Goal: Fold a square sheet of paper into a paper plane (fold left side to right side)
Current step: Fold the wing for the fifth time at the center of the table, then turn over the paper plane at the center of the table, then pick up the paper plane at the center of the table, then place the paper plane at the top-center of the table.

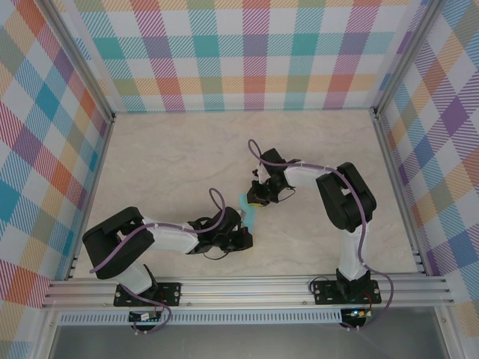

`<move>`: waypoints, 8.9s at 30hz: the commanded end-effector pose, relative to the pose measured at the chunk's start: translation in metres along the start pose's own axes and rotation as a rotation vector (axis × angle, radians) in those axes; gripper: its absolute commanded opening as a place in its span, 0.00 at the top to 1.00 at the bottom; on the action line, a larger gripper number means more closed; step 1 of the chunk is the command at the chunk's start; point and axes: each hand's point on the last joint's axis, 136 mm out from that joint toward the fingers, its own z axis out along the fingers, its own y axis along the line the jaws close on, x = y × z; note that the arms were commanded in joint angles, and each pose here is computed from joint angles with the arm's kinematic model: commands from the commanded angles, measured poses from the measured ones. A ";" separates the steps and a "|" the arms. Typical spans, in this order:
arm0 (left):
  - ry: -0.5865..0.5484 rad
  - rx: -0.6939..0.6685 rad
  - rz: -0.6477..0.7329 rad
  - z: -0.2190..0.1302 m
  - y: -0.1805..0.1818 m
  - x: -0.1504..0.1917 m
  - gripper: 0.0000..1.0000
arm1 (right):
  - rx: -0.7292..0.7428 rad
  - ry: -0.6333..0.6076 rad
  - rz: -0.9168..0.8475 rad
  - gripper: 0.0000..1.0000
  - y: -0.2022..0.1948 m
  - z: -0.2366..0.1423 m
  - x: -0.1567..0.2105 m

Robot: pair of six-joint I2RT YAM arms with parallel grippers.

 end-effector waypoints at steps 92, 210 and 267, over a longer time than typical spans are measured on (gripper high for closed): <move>0.026 -0.136 -0.015 0.006 0.034 -0.004 1.00 | 0.041 -0.102 -0.152 0.90 -0.022 -0.003 -0.017; -0.846 -0.322 0.102 -0.222 0.022 -0.101 0.23 | 0.397 -0.098 -0.047 0.47 -0.011 -0.068 0.107; -0.726 -0.309 0.161 -0.238 0.020 -0.078 0.00 | 0.643 -0.119 -0.033 0.92 -0.038 -0.057 -0.103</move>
